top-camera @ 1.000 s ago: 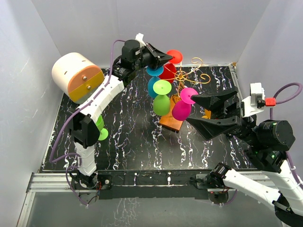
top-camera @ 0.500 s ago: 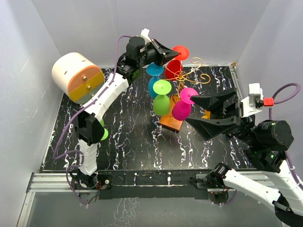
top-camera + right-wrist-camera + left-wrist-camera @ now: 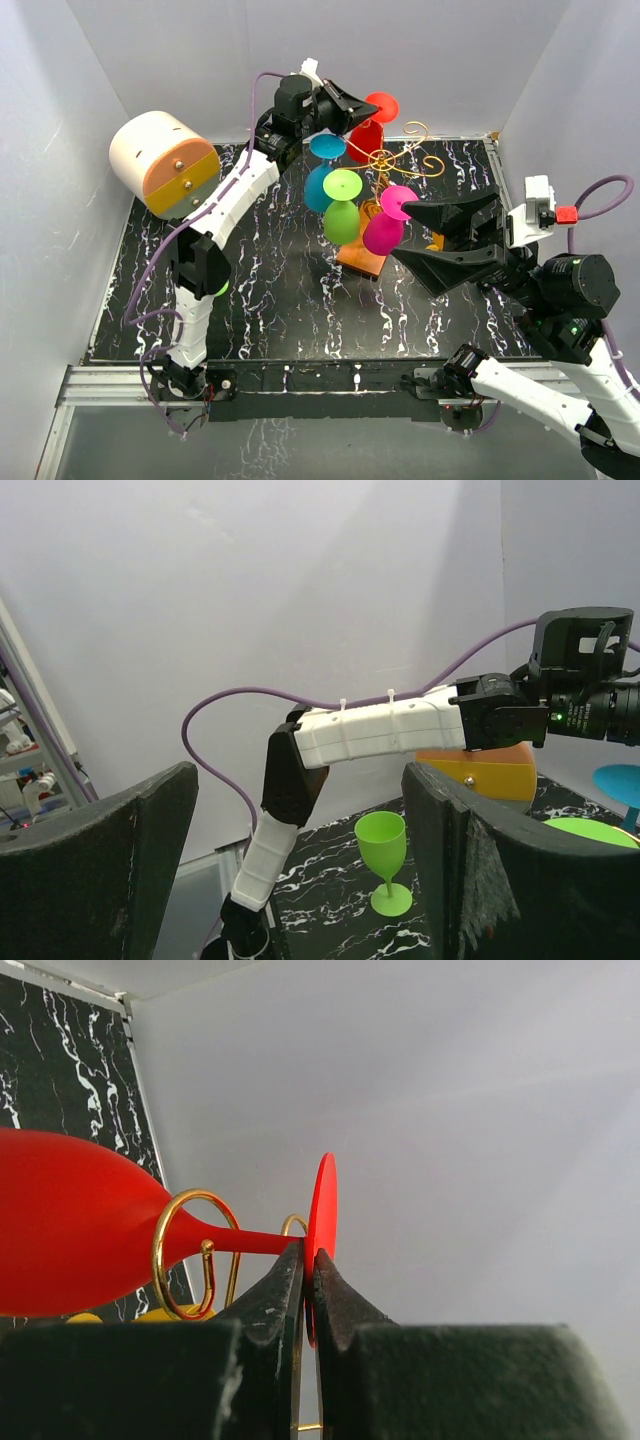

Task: Place the wine glass upside down on the wine glass rack

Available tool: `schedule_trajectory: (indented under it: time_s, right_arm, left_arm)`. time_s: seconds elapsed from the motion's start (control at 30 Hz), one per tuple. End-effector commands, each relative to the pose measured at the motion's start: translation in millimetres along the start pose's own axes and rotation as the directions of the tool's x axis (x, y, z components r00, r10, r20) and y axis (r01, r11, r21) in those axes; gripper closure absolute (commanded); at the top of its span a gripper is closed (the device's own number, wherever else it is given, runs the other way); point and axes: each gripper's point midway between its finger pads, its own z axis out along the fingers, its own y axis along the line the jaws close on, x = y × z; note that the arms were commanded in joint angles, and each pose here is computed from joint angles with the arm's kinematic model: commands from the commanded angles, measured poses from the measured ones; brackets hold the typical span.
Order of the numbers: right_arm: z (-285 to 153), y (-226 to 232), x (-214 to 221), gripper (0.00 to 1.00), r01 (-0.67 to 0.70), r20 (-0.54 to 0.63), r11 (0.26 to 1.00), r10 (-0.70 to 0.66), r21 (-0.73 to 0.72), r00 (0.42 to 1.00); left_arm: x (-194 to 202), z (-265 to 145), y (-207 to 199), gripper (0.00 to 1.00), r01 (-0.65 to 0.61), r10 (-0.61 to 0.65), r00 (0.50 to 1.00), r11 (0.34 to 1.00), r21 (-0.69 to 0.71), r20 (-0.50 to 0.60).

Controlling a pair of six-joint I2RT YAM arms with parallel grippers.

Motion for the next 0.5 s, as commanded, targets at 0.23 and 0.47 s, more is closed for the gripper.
schedule_trajectory:
  time_s: [0.23, 0.47]
  right_arm:
    - [8, 1, -14, 0.18, 0.020, 0.051, 1.000, -0.020, -0.006, 0.998]
    - [7, 0, -12, 0.18, 0.018, 0.047, 1.000, -0.018, -0.006, 0.999]
  left_arm:
    - [-31, -18, -32, 1.00, -0.062, 0.059, 0.991, 0.998, 0.025, 0.119]
    - [-41, -23, -32, 1.00, -0.067, 0.064, 0.987, 0.998, 0.014, 0.144]
